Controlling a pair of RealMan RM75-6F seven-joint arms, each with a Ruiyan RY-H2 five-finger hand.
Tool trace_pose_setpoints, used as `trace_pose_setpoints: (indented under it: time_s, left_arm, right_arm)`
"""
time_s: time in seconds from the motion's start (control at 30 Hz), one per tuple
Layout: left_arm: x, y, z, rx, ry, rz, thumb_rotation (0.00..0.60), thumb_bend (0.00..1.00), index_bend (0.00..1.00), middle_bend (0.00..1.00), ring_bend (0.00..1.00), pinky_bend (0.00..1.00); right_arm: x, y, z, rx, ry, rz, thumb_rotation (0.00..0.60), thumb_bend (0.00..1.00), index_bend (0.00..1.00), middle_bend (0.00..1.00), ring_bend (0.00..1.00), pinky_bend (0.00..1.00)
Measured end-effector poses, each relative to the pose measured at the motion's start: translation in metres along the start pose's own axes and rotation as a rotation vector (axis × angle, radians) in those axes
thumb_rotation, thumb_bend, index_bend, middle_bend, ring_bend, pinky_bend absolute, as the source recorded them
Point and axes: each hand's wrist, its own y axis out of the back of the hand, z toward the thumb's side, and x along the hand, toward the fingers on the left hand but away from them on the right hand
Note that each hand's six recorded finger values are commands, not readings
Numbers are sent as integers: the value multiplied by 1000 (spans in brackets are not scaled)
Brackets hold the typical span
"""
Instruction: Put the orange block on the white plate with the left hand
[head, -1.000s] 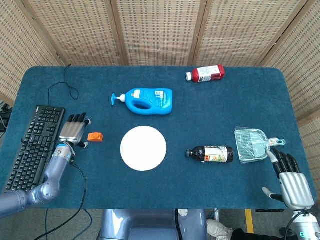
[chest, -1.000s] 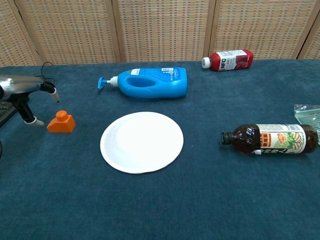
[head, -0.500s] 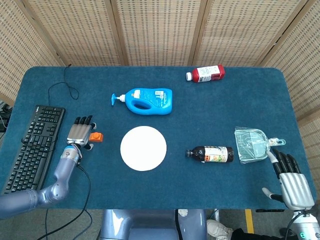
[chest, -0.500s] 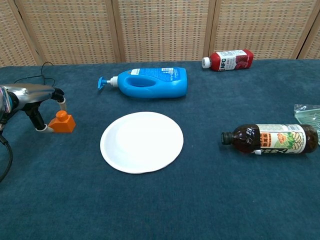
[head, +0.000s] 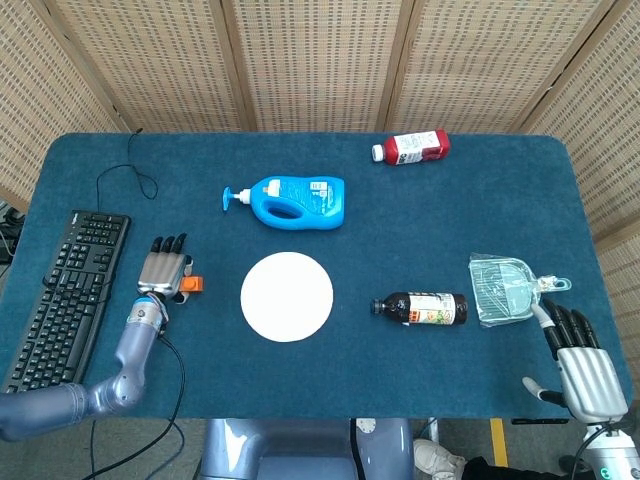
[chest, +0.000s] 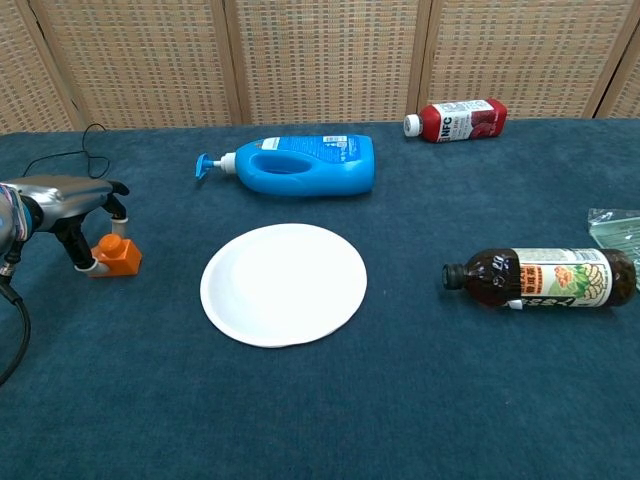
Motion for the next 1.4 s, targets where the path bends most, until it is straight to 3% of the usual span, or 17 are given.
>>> trace_pose_setpoints:
  time_s: [0.47,0.67,1.0,1.4]
  left_arm:
    - [-18,33,20,-38,-69,83,600,387,558,0,0,0]
    - [-29,51,52,-36,-130,105,600,389,557,0,0,0]
    - [-28,63,106,-8,-166,82,600,386,556,0,0,0]
    - [-29,59,179,51,-211,45,600,388,556,0,0,0]
  right_arm:
    - [1,4,-1,-12,1,-11,600,0,0,0,0,0]
    - [2,6,-2,-23,-2,-13,600,0,0,0,0,0]
    - [1,7,-4,-45,-2,-4,600,0,0,0,0,0]
    - [1,10,-7,-85,5,3,600,0,0,0,0,0]
